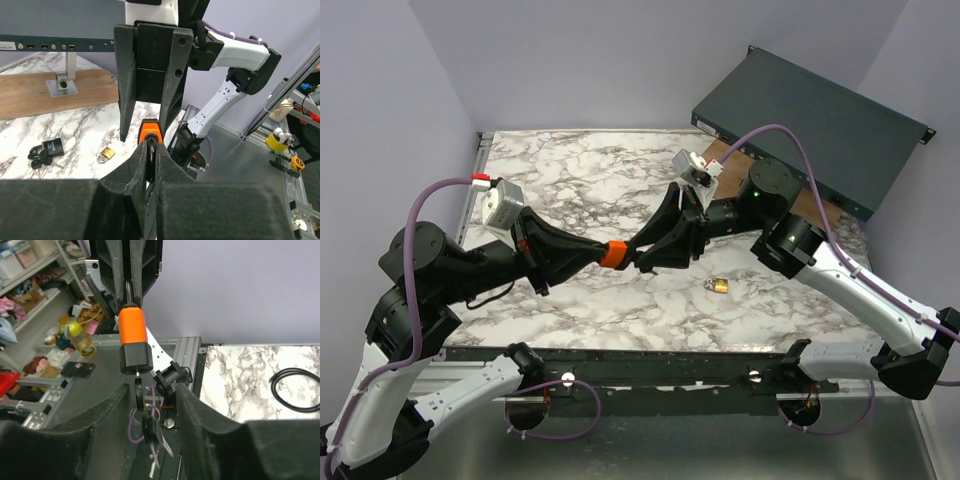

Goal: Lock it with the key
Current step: Lock the lock.

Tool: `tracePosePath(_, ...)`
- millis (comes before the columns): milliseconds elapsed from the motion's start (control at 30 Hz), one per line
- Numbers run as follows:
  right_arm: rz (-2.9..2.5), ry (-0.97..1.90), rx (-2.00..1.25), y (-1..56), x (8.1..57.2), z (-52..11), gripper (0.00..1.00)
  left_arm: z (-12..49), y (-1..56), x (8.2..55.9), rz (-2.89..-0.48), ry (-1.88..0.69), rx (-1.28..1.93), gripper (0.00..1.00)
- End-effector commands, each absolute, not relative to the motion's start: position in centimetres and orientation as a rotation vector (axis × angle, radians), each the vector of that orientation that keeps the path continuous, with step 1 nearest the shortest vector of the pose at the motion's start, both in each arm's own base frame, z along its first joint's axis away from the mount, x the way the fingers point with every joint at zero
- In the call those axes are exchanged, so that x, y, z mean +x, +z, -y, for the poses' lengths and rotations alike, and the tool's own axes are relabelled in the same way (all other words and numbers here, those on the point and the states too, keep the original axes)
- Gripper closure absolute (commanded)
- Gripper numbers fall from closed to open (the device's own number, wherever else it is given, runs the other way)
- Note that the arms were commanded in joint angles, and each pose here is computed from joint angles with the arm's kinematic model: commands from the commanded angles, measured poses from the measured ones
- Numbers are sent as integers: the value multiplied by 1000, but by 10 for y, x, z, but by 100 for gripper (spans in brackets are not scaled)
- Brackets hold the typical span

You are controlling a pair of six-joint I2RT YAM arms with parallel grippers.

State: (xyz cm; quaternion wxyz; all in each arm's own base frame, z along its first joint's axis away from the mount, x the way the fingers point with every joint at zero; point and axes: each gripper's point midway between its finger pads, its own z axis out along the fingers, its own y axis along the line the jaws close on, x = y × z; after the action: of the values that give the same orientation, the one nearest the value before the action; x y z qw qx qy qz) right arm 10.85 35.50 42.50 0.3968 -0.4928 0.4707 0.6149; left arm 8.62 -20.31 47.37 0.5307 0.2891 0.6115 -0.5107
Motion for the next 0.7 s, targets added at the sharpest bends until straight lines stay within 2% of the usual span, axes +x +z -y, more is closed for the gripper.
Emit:
tracePosePath(0, -1178, 1600, -1262, 424, 105, -356, 60, 200, 500, 81, -1358, -1236, 685, 100)
tracePosePath(133, -1182, 1600, -1261, 423, 104, -355, 73, 200, 499, 83, -1366, -1229, 674, 100)
tracePosePath(300, -1189, 1585, -1259, 419, 104, -353, 99, 197, 501, 88, -1365, -1203, 640, 100)
tracePosePath(667, -1227, 1537, -1234, 405, 103, -343, 99, 195, 508, 96, -1349, -1163, 632, 100)
